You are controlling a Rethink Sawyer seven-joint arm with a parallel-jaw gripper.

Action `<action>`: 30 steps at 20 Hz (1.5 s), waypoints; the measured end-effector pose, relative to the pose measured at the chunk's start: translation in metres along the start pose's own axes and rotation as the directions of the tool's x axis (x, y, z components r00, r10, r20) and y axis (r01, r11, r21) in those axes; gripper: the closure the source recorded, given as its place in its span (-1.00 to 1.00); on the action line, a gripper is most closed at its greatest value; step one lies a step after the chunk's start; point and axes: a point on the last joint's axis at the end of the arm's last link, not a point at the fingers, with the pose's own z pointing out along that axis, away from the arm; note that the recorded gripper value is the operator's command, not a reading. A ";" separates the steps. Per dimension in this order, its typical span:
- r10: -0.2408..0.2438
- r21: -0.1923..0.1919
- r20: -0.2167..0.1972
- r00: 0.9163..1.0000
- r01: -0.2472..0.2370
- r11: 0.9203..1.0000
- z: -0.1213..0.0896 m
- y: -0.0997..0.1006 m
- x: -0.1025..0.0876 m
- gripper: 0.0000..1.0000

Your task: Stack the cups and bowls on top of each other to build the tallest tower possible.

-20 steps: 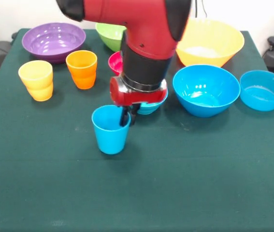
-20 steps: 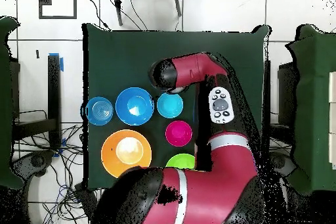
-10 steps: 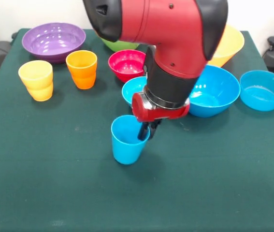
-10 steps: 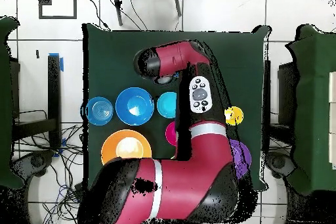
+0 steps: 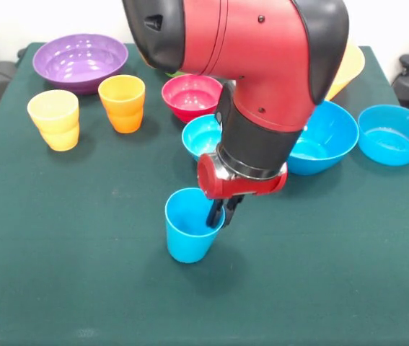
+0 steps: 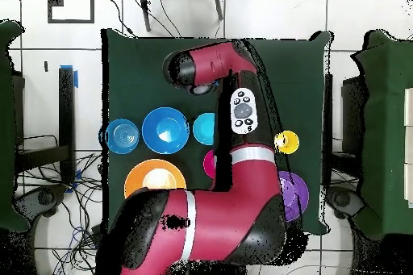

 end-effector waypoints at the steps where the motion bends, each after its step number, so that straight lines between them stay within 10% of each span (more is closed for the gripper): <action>1: 0.002 0.001 0.002 1.000 -0.002 1.000 0.000 -0.001 -0.001 1.00; 26: 0.031 0.001 0.009 0.999 -0.031 1.000 0.004 -0.011 -0.012 1.00; 27: 0.032 0.000 0.008 0.999 -0.032 0.999 0.005 -0.011 -0.012 -1.00; 30: 0.029 -0.007 -0.003 1.000 -0.029 1.000 0.014 -0.006 -0.008 -1.00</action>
